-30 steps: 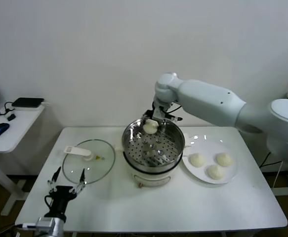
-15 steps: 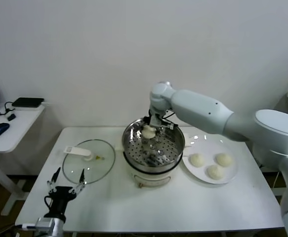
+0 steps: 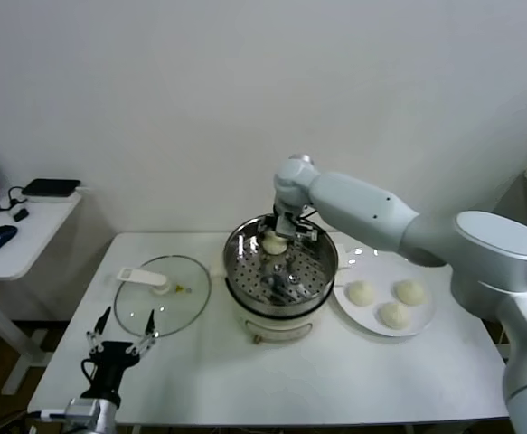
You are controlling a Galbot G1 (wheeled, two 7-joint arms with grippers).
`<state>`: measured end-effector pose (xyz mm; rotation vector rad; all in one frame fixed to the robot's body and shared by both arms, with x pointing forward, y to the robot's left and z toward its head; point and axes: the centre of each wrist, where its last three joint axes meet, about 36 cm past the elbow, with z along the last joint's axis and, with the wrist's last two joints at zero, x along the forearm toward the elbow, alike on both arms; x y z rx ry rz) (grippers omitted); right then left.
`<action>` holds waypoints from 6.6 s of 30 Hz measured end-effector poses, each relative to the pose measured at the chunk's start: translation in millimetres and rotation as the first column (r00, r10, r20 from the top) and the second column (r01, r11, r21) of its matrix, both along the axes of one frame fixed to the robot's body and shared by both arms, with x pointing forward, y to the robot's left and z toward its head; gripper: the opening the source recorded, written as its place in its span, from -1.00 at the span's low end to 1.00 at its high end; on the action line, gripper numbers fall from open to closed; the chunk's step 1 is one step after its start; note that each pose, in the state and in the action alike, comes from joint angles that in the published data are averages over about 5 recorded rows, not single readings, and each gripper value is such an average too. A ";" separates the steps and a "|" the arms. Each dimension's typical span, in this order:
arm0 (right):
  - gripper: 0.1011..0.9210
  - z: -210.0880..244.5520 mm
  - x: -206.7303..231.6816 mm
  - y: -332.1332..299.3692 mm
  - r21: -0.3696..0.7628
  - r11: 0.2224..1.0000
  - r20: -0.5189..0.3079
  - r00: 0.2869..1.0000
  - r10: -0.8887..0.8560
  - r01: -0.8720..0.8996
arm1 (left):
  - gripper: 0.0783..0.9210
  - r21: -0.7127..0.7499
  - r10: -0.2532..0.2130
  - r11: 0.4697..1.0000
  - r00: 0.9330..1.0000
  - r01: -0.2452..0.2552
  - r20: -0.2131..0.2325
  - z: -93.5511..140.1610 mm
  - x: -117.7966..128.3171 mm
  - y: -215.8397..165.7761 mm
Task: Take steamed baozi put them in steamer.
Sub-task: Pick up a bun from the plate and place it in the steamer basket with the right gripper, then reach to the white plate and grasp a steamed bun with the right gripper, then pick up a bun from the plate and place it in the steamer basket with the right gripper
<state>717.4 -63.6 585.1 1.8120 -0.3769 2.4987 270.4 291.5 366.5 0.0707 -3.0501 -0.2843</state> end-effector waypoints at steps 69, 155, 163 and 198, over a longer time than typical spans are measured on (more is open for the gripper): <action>0.76 -20.2 -40.4 -293.5 0.041 0.311 -0.423 0.298 -0.856 0.950 | 0.77 0.022 -0.033 0.999 0.996 0.031 0.085 29.3 8.1 -9.0; 0.35 126.2 9.0 -223.5 0.207 0.255 -0.555 0.328 -0.764 0.945 | 0.77 0.028 0.010 1.000 0.999 -0.012 0.040 19.8 10.3 -13.4; 0.34 146.9 15.3 -146.4 0.221 0.311 -0.582 0.381 -0.719 0.924 | 0.77 0.031 0.025 0.999 0.999 -0.027 0.044 26.5 11.6 -16.3; 0.35 8.8 -0.3 -1.2 0.066 0.443 -0.615 0.386 -0.687 0.894 | 0.77 0.040 0.048 0.998 0.998 -0.050 0.046 38.5 11.9 -16.9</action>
